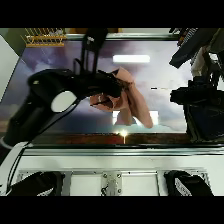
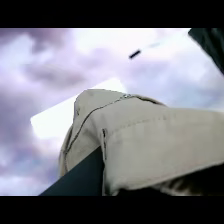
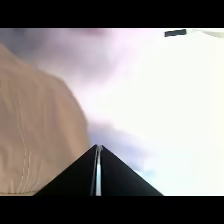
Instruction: Fold the clothes and pants, and hang the long-sleeved shirts on hangers.
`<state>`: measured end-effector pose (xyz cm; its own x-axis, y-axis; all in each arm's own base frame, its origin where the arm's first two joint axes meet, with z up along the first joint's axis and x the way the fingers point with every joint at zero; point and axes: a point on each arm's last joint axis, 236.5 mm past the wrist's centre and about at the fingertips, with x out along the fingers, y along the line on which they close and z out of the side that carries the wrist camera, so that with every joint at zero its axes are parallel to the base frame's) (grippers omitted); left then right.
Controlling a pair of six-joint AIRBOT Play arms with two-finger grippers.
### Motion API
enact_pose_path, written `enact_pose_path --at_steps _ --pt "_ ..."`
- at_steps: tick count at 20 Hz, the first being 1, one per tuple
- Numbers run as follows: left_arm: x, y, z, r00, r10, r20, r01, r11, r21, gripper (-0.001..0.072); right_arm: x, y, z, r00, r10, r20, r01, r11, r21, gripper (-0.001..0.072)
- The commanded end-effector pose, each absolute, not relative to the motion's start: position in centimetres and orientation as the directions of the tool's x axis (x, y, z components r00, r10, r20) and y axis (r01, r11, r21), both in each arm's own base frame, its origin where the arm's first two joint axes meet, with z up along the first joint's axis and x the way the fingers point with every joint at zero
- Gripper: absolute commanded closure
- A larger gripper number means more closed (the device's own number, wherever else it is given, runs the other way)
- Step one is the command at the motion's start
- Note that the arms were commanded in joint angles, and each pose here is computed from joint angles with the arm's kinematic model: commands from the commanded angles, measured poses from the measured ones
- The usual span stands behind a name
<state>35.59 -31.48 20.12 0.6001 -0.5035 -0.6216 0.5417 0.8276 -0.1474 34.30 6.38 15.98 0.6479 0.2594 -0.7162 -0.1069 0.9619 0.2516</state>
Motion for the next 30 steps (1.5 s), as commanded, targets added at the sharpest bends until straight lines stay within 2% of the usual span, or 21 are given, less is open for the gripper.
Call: enact_pose_path --at_steps 1,2,3,6,9,12,14,16,18,23,26,30 --pt "36.6 -31.7 12.3 0.469 -0.426 -0.774 0.463 0.865 -0.195 0.0604 34.9 5.5 15.6 0.649 0.242 -0.721 -0.079 0.965 0.252 0.0413" --pt "37.4 -31.1 10.2 0.436 -0.401 -0.806 0.43 0.879 -0.205 0.0238 34.9 5.7 15.0 0.633 0.252 -0.732 -0.078 0.962 0.263 0.0213" --pt "38.1 -30.1 8.5 0.407 -0.378 -0.832 0.391 0.895 -0.216 0.0014 35.0 6.0 14.3 0.612 0.264 -0.745 -0.076 0.958 0.277 0.0094" --pt "39.9 -26.4 6.3 0.352 -0.344 -0.87 0.288 0.925 -0.249 0.0021 34.2 6.4 10.9 0.493 0.279 -0.824 -0.062 0.956 0.286 0.0099" --pt "40.3 -24.5 6.4 0.32 -0.376 -0.869 0.249 0.919 -0.306 0.0021 33.1 6.7 6.2 0.38 0.296 -0.876 -0.064 0.953 0.295 0.0099" --pt "38.1 -24.7 4.7 0.242 -0.45 -0.86 0.239 0.886 -0.397 0.0021 31.9 7.2 1.1 0.293 0.315 -0.903 -0.009 0.945 0.326 0.0099" --pt "36.0 -24.6 2.4 0.175 -0.458 -0.872 0.225 0.881 -0.417 0.0021 31.0 7.9 -2.2 0.228 0.344 -0.911 0.038 0.932 0.361 0.0099" --pt "34.3 -24.6 -0.2 0.11 -0.466 -0.878 0.176 0.879 -0.444 0.0021 30.6 8.7 -4.5 0.18 0.379 -0.908 0.078 0.914 0.397 0.01" --pt "33.0 -25.8 -2.0 0.064 -0.524 -0.849 0.094 0.85 -0.518 0.0021 30.7 9.5 -6.2 0.141 0.412 -0.9 0.109 0.897 0.428 0.0102" --pt "30.3 -27.0 -5.0 -0.038 -0.577 -0.816 -0.007 0.816 -0.577 0.0021 30.8 13.0 -8.0 0.08 0.536 -0.84 0.09 0.836 0.542 0.0105" --pt "30.3 -27.3 -4.7 -0.038 -0.592 -0.805 -0.017 0.806 -0.591 0.0021 31.0 14.4 -9.4 0.073 0.523 -0.849 0.065 0.847 0.527 0.0107" --pt "30.7 -27.4 -4.6 -0.021 -0.597 -0.802 -0.019 0.802 -0.597 0.0021 32.4 16.0 -10.3 0.132 0.496 -0.858 0.015 0.865 0.502 0.0112"
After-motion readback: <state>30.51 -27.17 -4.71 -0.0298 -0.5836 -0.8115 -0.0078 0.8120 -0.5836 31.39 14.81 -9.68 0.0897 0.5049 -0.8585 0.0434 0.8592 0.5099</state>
